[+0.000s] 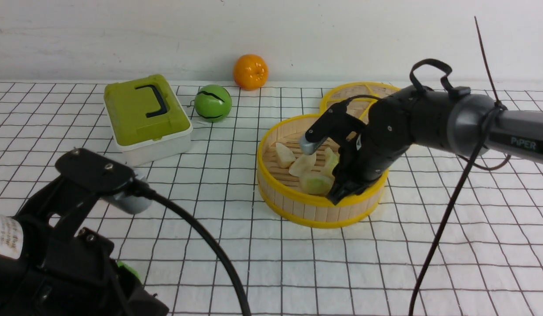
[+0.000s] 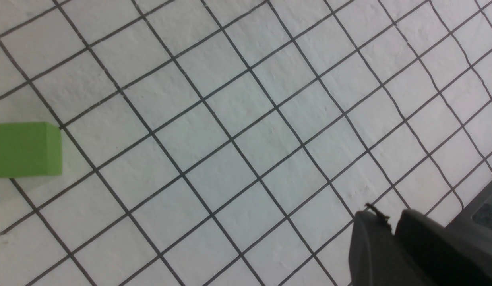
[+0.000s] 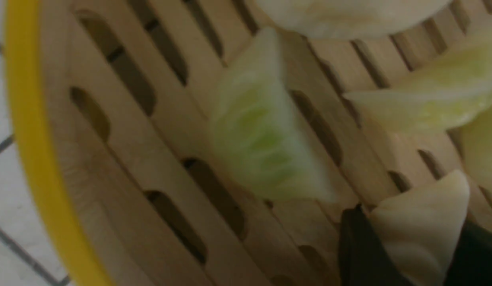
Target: Put the dumplings into the steamer on the table with the white tablecloth.
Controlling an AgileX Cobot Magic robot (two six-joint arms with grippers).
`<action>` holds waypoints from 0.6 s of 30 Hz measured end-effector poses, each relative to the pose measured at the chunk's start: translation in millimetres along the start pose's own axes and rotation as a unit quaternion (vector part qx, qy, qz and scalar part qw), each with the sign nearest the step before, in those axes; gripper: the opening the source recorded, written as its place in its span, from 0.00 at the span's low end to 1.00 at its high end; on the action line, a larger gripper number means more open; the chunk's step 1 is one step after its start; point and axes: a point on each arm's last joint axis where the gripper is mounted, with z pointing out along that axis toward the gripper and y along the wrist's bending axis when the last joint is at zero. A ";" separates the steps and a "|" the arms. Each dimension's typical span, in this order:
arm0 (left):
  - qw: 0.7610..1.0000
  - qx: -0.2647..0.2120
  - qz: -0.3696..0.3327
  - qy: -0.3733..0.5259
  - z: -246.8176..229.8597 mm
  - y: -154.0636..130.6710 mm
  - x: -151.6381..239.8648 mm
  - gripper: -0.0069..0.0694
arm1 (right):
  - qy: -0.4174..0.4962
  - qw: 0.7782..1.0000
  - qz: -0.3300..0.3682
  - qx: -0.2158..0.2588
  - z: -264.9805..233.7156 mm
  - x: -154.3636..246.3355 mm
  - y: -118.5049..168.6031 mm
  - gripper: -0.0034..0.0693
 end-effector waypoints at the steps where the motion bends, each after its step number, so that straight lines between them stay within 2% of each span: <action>1: 1.000 0.000 0.000 0.000 0.0 0.0 0.0 0.20 | 0.000 1.000 0.003 0.002 0.0 0.2 -0.9 0.33; 4: 1.000 0.000 0.000 0.000 0.0 0.0 0.0 0.20 | -0.006 0.999 0.051 0.011 -3.0 -1.2 -5.4 0.46; 5: 1.000 0.000 0.000 0.000 0.0 0.0 0.0 0.20 | -0.005 0.999 0.053 0.011 -3.0 -1.2 -5.4 0.47; 6: 1.000 0.000 0.000 0.002 0.0 0.0 0.3 0.21 | -0.005 0.998 0.063 0.011 -8.5 -3.9 -6.6 0.54; 8: 1.000 0.002 0.001 0.010 -1.2 -0.6 2.6 0.21 | -0.007 0.997 0.079 0.008 -23.6 -10.8 -8.8 0.63; 11: 1.000 0.005 0.003 0.024 -6.7 -2.4 8.8 0.21 | -0.030 0.994 0.103 -0.004 -56.2 -23.1 -11.4 0.67; 13: 1.000 0.007 0.005 0.023 -11.5 -3.6 13.6 0.21 | -0.050 0.992 0.118 -0.014 -77.2 -28.1 -11.5 0.66; 14: 1.000 0.007 0.004 0.013 -17.2 -4.8 20.3 0.21 | -0.072 0.988 0.134 -0.027 -100.7 -31.9 -10.9 0.62; 18: 0.999 -0.006 -0.004 -0.041 -37.7 -5.9 49.5 0.22 | -0.139 0.977 0.149 -0.058 -169.3 -32.2 -6.6 0.39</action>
